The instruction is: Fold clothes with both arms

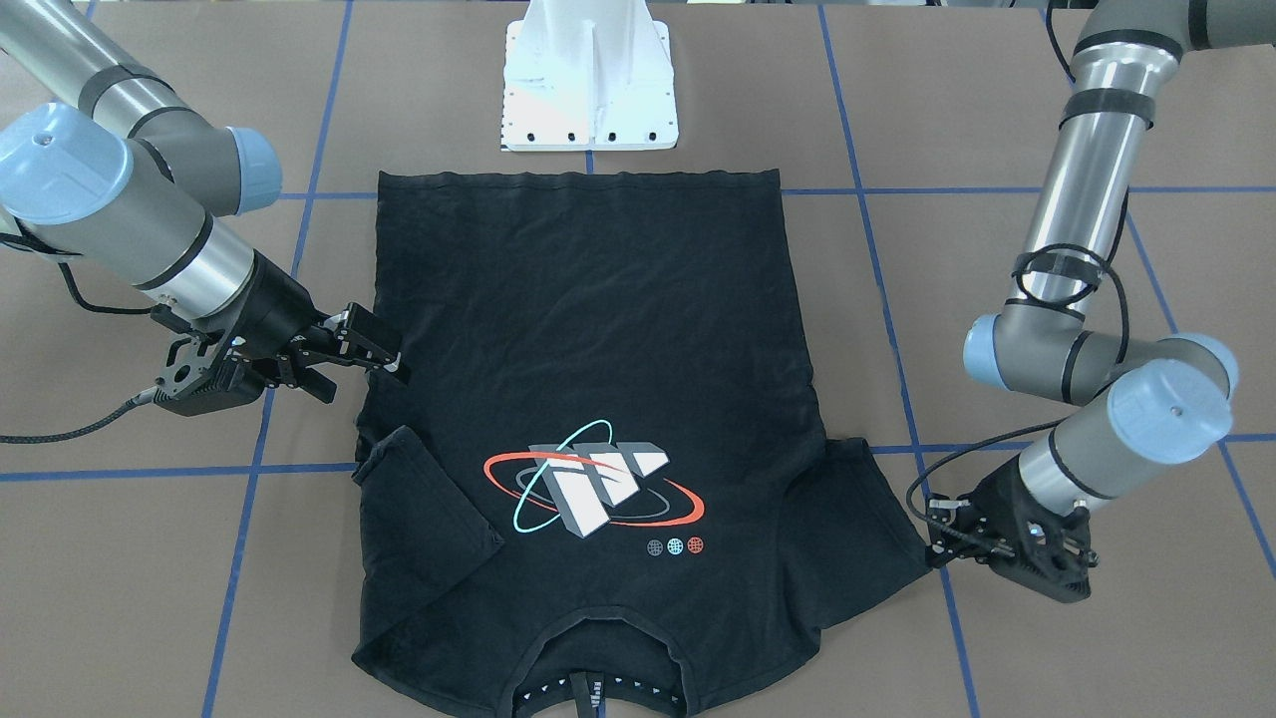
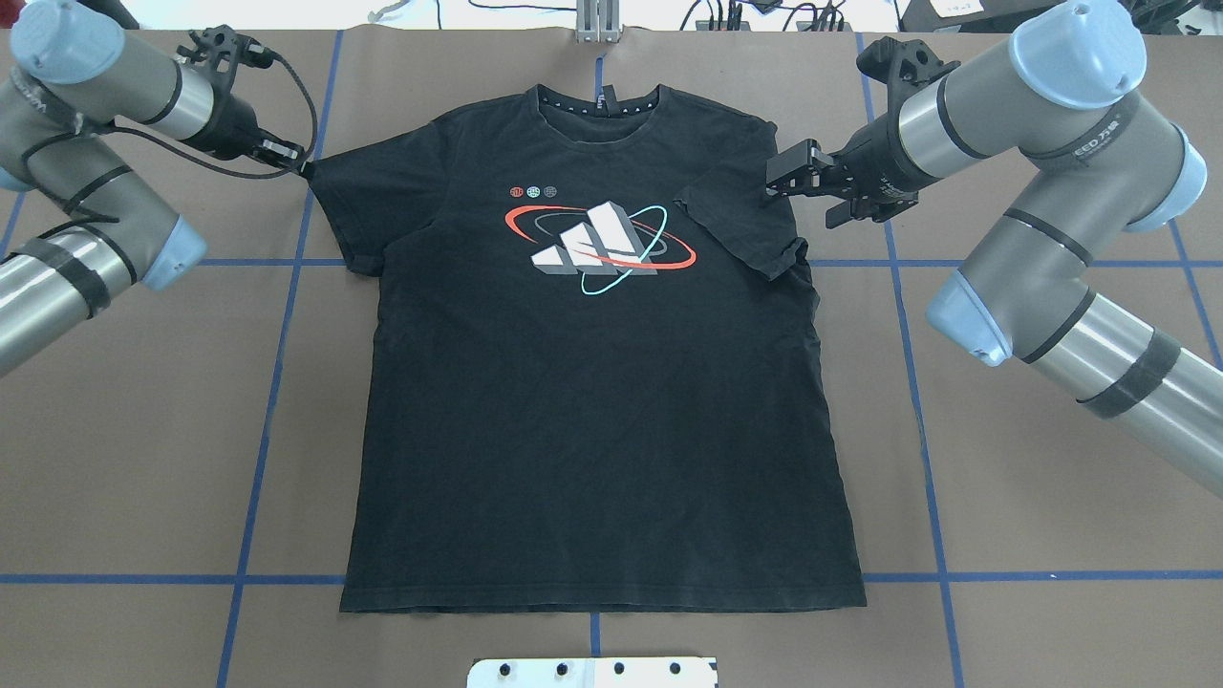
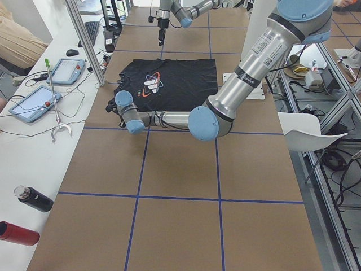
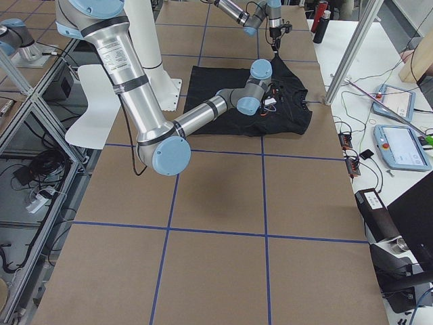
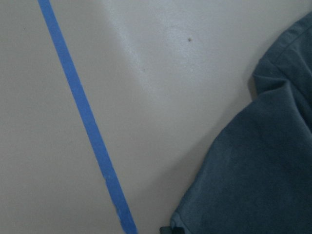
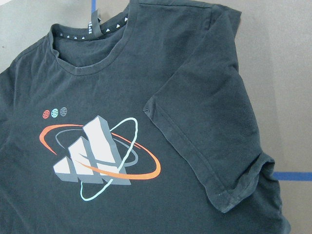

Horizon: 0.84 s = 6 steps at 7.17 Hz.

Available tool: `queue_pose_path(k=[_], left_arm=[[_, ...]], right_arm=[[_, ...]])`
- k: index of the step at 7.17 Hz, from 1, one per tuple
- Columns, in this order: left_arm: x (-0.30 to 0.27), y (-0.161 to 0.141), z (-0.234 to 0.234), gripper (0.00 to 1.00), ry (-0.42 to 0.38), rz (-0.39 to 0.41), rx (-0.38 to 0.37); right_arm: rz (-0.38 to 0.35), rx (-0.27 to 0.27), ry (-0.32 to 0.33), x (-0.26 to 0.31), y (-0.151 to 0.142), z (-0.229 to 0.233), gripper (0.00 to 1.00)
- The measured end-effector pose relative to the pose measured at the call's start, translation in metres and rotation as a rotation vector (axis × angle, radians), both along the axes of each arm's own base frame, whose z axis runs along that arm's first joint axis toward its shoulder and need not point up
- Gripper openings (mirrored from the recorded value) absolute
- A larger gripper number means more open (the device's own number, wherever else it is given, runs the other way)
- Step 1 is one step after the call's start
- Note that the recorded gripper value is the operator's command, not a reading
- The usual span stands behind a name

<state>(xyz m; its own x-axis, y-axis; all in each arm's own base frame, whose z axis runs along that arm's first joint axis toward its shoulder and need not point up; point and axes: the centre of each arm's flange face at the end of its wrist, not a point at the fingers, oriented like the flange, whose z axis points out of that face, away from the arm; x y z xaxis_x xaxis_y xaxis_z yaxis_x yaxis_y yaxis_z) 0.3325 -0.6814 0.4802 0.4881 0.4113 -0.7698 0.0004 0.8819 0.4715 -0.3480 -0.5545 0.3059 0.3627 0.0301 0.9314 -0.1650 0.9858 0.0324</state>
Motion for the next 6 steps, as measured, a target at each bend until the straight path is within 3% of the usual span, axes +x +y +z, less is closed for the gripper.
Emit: queue_pose_path(k=[3, 6], left_arm=[[-0.004, 0.016, -0.023, 0.00, 0.050, 0.000, -0.025], [0.033, 0.009, -0.113, 0.00, 0.167, -0.054, -0.145]], right_arm=[[-0.002, 0.001, 0.004, -0.002, -0.001, 0.002, 1.00], [-0.002, -0.002, 0.008, -0.003, -0.002, 0.004, 1.00]])
